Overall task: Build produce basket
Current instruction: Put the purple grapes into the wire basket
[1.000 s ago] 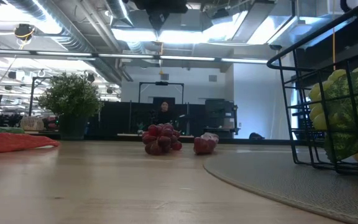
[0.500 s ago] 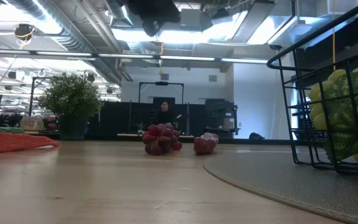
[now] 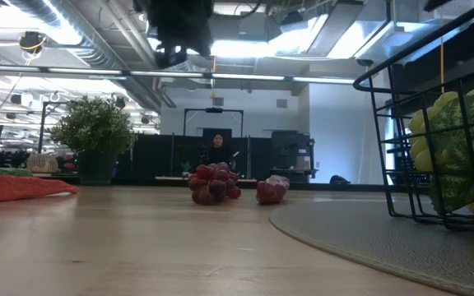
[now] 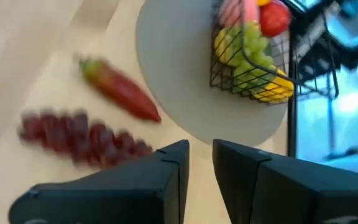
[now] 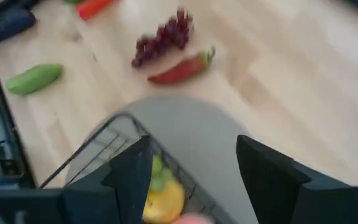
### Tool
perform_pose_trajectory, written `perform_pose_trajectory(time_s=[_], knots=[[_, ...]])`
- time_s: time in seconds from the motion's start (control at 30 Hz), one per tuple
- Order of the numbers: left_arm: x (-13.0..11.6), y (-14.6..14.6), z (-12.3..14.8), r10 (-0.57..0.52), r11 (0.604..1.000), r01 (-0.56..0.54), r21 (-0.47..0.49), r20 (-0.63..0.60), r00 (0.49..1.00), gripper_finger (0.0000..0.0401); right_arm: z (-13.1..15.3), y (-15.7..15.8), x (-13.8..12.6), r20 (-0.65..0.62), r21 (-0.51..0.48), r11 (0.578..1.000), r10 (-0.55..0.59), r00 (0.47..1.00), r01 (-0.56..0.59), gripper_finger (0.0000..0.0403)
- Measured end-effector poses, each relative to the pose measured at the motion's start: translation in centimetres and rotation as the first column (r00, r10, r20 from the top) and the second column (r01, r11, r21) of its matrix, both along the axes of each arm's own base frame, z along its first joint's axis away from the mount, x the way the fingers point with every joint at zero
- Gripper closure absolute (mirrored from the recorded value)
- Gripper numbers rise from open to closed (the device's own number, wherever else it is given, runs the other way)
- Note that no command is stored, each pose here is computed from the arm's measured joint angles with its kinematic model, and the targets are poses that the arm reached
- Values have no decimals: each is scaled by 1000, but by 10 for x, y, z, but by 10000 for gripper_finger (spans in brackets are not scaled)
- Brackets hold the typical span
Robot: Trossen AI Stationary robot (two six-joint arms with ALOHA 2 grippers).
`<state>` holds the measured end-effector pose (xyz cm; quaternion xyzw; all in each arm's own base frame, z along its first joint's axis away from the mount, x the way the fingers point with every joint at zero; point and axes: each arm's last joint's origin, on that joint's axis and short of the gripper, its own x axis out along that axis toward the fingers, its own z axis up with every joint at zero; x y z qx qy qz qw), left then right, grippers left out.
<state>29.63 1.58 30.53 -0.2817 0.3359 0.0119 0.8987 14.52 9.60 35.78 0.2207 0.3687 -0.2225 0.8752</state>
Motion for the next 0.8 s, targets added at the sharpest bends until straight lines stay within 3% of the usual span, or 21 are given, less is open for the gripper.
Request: perform_pose_trajectory(time_s=[0.1,0.23,0.4,0.57,0.67,0.8], knots=[[-4,-4,-4,70,989,-82,-125,-93,993,341,3,-1,3,65,-101,995,13,998,-6,180],[-14,-14,-14,83,963,-149,-224,-277,957,342,8,1,7,105,-199,977,93,990,-70,180],[-37,-28,-28,155,909,-347,-232,-585,796,346,13,4,12,136,-279,952,165,977,-122,180],[-48,-40,-32,228,868,-465,-173,-692,685,346,20,5,13,162,-341,924,236,958,-170,180],[-49,-47,-32,219,874,-456,-167,-702,678,346,27,3,12,200,-367,911,277,940,-190,180],[-41,-55,-35,166,922,-350,-163,-651,741,346,38,0,8,258,-389,899,317,912,-202,180]])
